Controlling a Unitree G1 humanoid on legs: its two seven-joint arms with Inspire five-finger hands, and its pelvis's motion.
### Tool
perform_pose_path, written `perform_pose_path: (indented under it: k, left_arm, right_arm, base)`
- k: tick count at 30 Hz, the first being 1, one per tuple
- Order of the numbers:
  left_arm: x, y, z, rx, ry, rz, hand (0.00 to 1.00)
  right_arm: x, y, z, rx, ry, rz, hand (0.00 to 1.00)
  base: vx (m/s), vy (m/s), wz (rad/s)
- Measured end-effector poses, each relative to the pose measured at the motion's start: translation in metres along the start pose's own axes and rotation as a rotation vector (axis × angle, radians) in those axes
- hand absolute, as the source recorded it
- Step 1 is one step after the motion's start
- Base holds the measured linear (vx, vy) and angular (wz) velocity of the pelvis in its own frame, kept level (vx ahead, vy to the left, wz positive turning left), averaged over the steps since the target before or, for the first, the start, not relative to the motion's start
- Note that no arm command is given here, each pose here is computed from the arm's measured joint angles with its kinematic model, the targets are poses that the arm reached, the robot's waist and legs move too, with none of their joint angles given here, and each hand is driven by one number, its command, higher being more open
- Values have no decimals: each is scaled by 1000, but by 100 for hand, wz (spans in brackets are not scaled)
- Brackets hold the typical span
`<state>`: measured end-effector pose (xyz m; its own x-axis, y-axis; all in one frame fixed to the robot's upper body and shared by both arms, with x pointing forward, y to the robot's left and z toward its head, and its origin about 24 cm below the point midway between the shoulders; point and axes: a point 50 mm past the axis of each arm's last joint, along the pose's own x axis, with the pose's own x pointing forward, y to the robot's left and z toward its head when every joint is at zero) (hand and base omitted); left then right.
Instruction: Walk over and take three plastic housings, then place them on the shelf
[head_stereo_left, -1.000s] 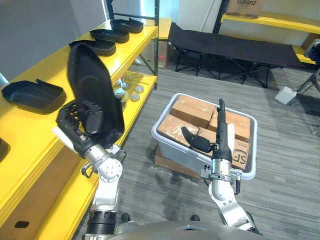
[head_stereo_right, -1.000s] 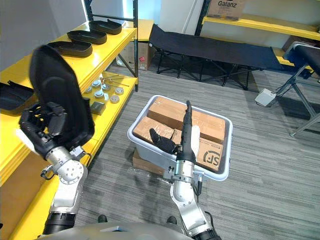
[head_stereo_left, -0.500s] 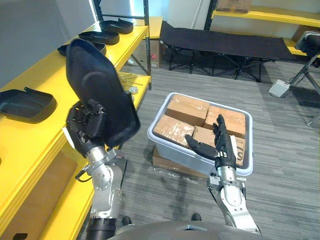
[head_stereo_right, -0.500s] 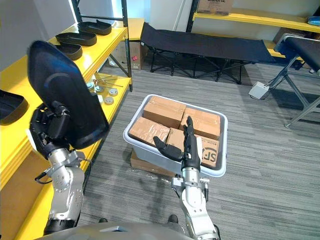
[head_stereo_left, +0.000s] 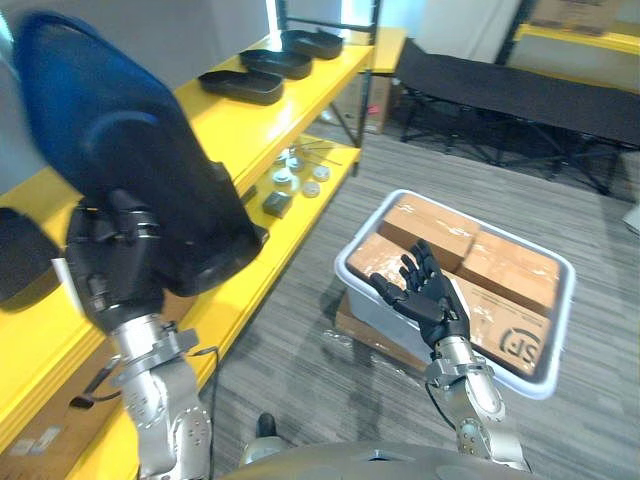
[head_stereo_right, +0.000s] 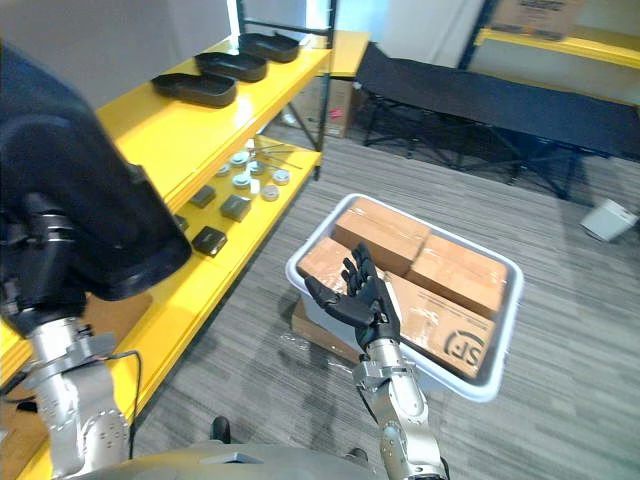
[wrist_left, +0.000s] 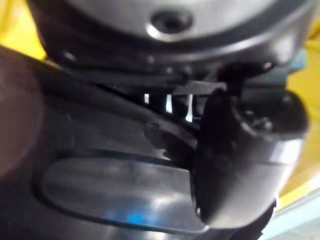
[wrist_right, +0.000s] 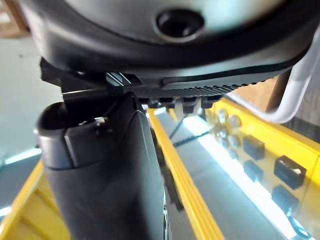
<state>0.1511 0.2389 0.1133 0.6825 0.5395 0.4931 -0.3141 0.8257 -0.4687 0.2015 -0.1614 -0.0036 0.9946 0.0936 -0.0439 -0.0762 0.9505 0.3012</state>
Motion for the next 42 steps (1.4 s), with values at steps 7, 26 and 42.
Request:
perform_pose_path:
  k: [7, 26, 42]
  left_arm:
    - [-9, 13, 7, 44, 7, 0, 0]
    - [-16, -8, -13, -57, 124, -177, 0]
    - [-25, -21, -32, -123, 240, -305, 0]
  right_arm:
    - [36, 29, 19, -30, -82, 132, 100]
    - [36, 34, 20, -21, -99, 140, 100]
    - [22, 20, 29, -71, -164, 86, 100]
  base:
    - [17, -14, 24]
    - [-25, 2, 35]
    - [-39, -37, 42]
